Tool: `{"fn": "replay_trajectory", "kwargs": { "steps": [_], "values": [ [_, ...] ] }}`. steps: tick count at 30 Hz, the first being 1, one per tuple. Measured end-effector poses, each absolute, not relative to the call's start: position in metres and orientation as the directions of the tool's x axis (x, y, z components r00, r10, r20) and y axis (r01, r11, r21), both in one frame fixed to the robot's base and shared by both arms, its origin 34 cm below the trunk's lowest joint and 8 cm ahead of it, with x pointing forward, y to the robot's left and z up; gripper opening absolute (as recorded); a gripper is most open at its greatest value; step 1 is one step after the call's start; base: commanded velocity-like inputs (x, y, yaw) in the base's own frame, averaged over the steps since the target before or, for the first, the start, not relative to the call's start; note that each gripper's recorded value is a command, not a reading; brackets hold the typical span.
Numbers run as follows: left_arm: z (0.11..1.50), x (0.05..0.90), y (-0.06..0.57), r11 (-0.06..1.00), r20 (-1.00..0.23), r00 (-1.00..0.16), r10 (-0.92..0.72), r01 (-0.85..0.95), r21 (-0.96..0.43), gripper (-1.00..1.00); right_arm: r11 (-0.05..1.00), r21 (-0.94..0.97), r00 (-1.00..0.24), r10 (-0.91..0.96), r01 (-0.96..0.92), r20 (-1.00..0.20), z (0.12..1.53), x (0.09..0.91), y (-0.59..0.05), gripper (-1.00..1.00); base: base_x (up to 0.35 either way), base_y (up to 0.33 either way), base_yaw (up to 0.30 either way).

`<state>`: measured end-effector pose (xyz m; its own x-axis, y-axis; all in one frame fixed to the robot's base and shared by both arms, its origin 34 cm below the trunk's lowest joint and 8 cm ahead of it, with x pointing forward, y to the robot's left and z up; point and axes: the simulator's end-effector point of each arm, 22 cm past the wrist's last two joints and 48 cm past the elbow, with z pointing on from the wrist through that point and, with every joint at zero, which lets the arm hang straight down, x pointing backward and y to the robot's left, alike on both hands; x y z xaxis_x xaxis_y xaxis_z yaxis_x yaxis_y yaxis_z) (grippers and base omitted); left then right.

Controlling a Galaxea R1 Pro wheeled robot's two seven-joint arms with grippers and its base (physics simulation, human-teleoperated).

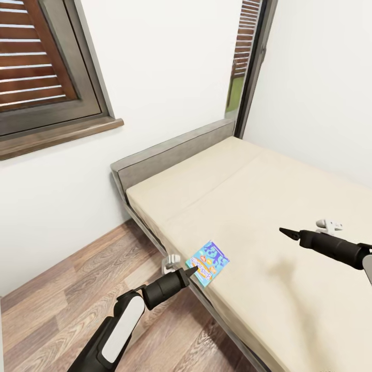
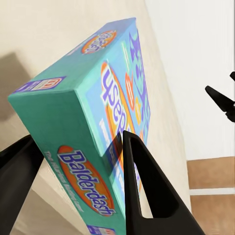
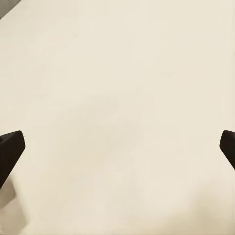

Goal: Put all the toys in the child's room - the three board games (two on the bed and one on the table), the two jigsaw puzzles on the table, and the tennis ball on the table - inside the toy box on the table in the child's room.

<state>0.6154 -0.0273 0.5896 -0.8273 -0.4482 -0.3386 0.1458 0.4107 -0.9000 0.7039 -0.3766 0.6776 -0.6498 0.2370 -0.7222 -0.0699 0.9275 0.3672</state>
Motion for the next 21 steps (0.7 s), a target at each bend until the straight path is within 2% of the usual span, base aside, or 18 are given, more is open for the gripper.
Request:
{"fn": "replay_trajectory", "kwargs": {
  "steps": [8,21],
  "values": [
    [0.605,0.618,-0.027,0.408,-0.342,-0.826,-0.449,0.151,-0.901,-1.00,0.927,0.369,-0.648,0.236,-0.074,-0.724,0.693,0.705,-0.376,1.00,0.000,0.000,-0.079],
    [0.633,0.621,-0.028,0.401,-0.342,-0.826,-0.448,0.156,-0.903,-1.00,0.926,0.369,-0.650,0.236,-0.074,-0.722,0.720,0.709,-0.375,1.00,0.000,0.000,-0.007]
  ]
}}
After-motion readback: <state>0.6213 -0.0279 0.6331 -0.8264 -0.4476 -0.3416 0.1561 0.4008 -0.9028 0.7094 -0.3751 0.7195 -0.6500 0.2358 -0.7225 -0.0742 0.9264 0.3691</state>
